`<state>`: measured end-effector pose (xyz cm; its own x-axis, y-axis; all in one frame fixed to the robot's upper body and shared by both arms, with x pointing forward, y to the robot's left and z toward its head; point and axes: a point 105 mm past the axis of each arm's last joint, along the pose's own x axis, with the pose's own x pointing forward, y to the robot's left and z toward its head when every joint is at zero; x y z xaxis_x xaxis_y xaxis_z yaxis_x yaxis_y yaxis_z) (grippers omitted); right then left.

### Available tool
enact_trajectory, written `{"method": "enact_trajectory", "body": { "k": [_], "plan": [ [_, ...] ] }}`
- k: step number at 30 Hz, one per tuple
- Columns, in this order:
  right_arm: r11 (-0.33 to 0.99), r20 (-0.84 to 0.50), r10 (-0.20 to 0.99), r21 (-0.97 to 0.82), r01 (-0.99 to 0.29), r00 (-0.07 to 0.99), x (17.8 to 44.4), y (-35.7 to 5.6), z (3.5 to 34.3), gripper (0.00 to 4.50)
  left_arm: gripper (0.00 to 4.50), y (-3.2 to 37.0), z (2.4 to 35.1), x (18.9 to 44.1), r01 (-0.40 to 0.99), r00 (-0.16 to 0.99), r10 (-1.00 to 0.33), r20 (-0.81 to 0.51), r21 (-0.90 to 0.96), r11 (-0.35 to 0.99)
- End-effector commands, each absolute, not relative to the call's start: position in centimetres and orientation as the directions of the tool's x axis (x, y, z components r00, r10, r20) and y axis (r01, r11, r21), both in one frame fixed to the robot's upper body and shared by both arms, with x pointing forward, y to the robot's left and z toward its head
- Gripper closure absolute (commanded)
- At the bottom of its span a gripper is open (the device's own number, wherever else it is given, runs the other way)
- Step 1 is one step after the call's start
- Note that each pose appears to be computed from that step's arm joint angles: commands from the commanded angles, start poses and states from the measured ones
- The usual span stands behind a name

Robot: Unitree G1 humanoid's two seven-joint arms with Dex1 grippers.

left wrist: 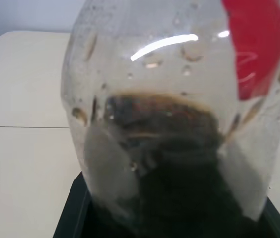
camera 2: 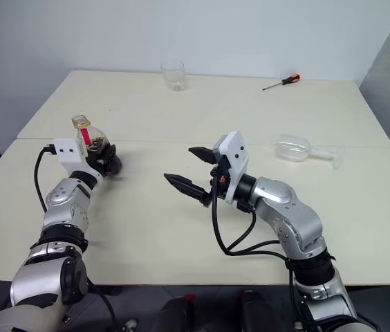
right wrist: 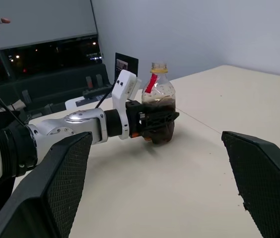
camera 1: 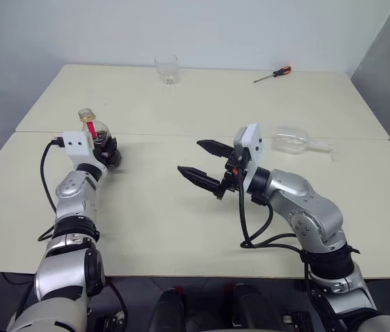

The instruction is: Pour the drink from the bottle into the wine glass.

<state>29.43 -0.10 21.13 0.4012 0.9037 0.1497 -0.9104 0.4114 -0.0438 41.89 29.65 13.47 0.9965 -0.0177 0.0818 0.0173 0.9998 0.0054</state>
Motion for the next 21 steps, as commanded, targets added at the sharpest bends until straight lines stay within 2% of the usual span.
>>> {"method": "enact_trajectory", "body": {
  "k": [1,2,5,11,19,21],
  "plan": [
    [0.412,0.195,0.899,-0.071,-0.908,0.393,29.0,-0.2,22.3,0.04,2.63,29.4,13.8,41.7,0.036,0.994,-0.039,0.100,0.033,0.999],
    [0.412,0.195,0.899,-0.070,-0.909,0.393,29.0,-0.2,22.3,0.04,2.63,29.4,13.5,41.6,0.038,0.995,-0.041,0.093,0.032,0.999],
    [0.410,0.196,0.899,-0.066,-0.910,0.391,29.1,-0.2,22.3,0.00,1.97,29.6,13.2,41.2,0.036,0.995,-0.037,0.088,0.022,0.999],
    [0.410,0.201,0.898,-0.055,-0.910,0.392,29.4,-0.2,22.3,0.00,0.11,30.0,13.1,40.7,0.027,0.995,-0.028,0.094,0.010,1.000],
    [0.406,0.199,0.900,-0.054,-0.912,0.388,29.3,-0.2,22.2,0.00,0.05,30.1,13.0,39.4,0.027,0.994,-0.028,0.101,0.006,1.000],
    [0.407,0.198,0.899,-0.055,-0.912,0.389,29.2,-0.4,22.2,0.00,0.05,30.1,13.0,38.3,0.040,0.994,-0.040,0.099,0.008,0.999]
  ]
}}
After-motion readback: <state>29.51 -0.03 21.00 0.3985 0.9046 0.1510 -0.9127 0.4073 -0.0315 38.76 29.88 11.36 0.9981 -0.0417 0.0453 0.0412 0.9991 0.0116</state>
